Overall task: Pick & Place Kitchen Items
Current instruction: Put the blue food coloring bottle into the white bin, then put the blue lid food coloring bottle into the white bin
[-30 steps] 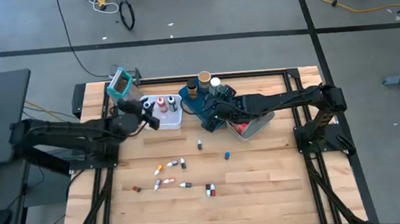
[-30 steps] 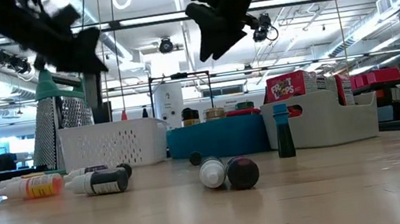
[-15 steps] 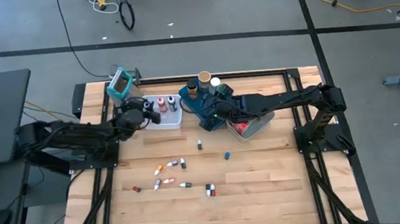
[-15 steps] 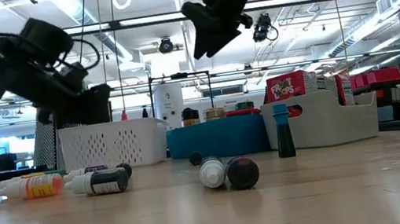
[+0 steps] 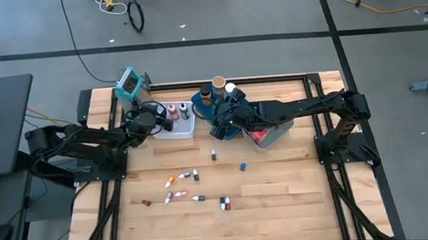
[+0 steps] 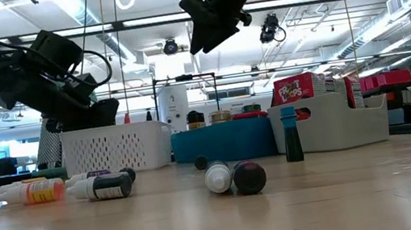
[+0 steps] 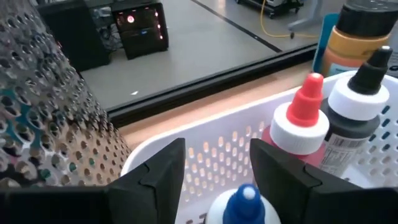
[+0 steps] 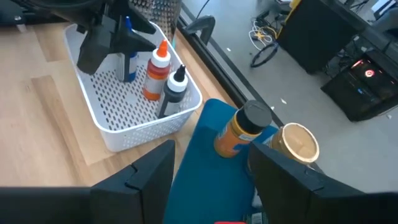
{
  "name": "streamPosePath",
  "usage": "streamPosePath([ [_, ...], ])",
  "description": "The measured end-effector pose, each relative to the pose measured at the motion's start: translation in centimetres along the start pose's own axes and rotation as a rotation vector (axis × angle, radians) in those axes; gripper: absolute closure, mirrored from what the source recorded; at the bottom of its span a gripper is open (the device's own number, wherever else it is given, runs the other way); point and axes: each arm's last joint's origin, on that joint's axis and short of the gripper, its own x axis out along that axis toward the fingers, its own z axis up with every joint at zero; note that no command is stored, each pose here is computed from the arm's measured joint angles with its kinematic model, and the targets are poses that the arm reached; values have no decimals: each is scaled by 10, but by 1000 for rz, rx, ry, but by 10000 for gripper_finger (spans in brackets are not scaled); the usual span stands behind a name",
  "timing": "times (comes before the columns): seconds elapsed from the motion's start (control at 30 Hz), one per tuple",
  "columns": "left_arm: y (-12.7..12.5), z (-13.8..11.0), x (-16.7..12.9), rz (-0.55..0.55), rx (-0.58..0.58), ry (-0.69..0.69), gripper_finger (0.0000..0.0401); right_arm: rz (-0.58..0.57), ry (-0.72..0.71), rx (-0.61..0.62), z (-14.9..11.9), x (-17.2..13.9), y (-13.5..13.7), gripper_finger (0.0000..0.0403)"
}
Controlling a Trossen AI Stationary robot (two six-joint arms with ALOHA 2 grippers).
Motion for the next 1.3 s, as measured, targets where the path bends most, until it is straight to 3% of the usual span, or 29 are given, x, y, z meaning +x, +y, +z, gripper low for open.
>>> streamPosePath([
  [0.57, -9, 0, -7, -51, -100, -13, 209, 1, 1, 29, 0, 0, 0, 188],
  [0.87, -8, 18, -21, -93, -202, -119, 209, 25, 25, 19, -2, 0, 1, 188],
  [1.17, -4, 48, -59, -247, -253, -293, 209, 48, 62, 41, -6, 0, 1, 188],
  [1.3, -4, 57, -82, -396, -233, -368, 209, 44, 73, 48, -9, 1, 1, 188],
])
